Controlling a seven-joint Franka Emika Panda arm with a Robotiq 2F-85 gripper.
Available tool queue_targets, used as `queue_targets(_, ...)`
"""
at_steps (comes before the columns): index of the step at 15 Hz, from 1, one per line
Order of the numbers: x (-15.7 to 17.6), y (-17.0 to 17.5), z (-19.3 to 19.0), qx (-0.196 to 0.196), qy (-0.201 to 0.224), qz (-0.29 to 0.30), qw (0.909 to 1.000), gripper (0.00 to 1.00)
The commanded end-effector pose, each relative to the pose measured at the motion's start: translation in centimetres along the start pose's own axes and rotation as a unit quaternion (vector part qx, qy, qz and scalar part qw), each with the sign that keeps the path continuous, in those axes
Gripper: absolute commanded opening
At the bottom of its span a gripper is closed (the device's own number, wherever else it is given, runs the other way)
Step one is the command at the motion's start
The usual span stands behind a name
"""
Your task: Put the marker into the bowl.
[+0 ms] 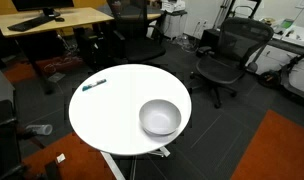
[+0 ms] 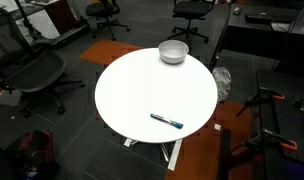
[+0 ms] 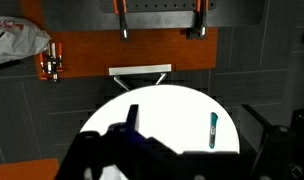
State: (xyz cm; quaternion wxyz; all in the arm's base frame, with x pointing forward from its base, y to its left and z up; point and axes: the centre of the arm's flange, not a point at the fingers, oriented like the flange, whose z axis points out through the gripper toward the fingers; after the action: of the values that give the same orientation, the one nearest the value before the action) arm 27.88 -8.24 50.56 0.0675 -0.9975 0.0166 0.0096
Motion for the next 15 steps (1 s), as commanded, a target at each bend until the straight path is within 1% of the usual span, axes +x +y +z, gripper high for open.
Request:
queue_targets(1, 0.0, 0.0, 0.0, 0.000, 0.000, 0.000, 1.0000, 1.00)
queue_targets(6, 0.0, 0.0, 0.0, 0.000, 0.000, 0.000, 1.0000, 1.00)
queue_targets(9, 1.4, -1.4, 1.2, -0.009, -0.007, -0.010, 0.9999, 1.00)
queue_targets(12, 2.5, -4.4, 3.1, -0.026, -0.009, -0.020, 0.9994, 1.00)
queue_targets(15, 3.3, -7.9, 5.3, -0.035, -0.010, -0.029, 0.9989, 1.00)
